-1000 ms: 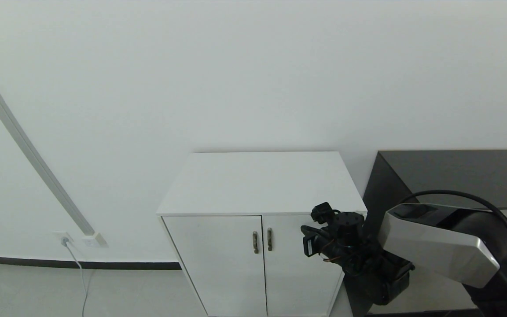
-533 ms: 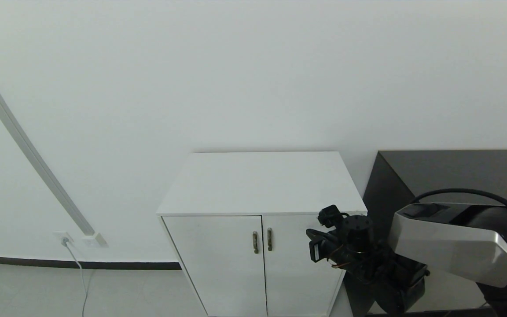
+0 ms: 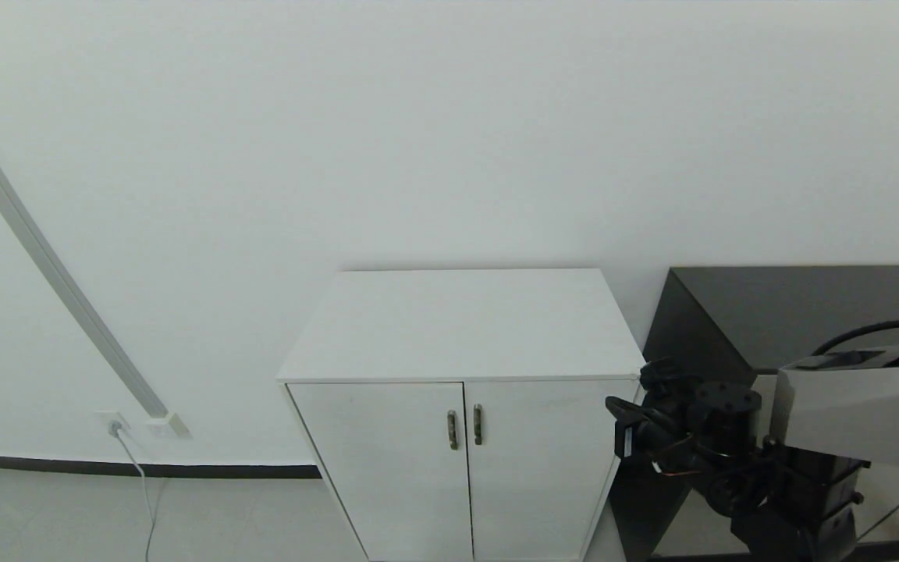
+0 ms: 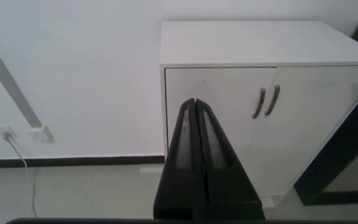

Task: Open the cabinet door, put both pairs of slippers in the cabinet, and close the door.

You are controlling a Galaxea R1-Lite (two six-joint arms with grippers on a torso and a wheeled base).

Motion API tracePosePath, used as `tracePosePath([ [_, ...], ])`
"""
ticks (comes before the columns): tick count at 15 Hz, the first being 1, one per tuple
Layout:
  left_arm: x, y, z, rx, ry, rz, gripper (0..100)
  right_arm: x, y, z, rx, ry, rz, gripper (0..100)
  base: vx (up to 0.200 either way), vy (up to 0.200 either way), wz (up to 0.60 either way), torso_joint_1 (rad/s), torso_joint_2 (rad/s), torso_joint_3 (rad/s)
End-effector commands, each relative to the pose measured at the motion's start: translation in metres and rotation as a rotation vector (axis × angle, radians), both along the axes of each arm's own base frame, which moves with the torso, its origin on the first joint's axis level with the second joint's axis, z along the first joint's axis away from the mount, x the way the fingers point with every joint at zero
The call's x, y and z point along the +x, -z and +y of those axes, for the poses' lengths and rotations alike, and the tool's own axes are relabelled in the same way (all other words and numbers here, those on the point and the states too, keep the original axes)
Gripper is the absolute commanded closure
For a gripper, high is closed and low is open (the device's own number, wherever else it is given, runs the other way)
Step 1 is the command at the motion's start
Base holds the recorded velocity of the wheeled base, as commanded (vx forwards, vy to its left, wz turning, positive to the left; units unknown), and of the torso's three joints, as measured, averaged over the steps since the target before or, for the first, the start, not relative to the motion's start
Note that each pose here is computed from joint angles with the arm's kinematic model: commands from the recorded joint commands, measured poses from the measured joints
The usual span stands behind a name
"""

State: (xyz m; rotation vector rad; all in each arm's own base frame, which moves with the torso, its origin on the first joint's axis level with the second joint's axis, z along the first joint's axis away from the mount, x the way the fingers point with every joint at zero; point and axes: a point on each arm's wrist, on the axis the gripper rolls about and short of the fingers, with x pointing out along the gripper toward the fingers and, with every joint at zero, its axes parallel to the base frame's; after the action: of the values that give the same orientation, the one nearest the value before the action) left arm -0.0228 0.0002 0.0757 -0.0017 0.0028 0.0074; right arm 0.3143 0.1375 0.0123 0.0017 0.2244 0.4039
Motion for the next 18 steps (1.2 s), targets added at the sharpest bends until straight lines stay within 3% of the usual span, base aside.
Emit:
tracePosePath([
  [1, 0.000, 0.000, 0.000, -0.001, 0.000, -0.001, 100, -0.004, -0.014, -0.038, 0.002, 0.099, -0.006, 100, 0.000, 0.000, 0.00, 0.000, 0.00, 0.000],
  [5, 0.000, 0.000, 0.000, 0.000, 0.000, 0.000, 100, -0.023, -0.029, -0.074, 0.003, 0.182, 0.007, 100, 0.000, 0.000, 0.00, 0.000, 0.00, 0.000],
  [14, 0.000, 0.000, 0.000, -0.001, 0.000, 0.000, 100, -0.093, -0.072, -0.097, 0.014, 0.212, -0.031, 100, 0.000, 0.000, 0.00, 0.000, 0.00, 0.000],
  [18, 0.000, 0.000, 0.000, 0.000, 0.000, 0.000, 100, -0.121, -0.086, -0.123, 0.020, 0.312, -0.071, 100, 0.000, 0.000, 0.00, 0.000, 0.00, 0.000],
])
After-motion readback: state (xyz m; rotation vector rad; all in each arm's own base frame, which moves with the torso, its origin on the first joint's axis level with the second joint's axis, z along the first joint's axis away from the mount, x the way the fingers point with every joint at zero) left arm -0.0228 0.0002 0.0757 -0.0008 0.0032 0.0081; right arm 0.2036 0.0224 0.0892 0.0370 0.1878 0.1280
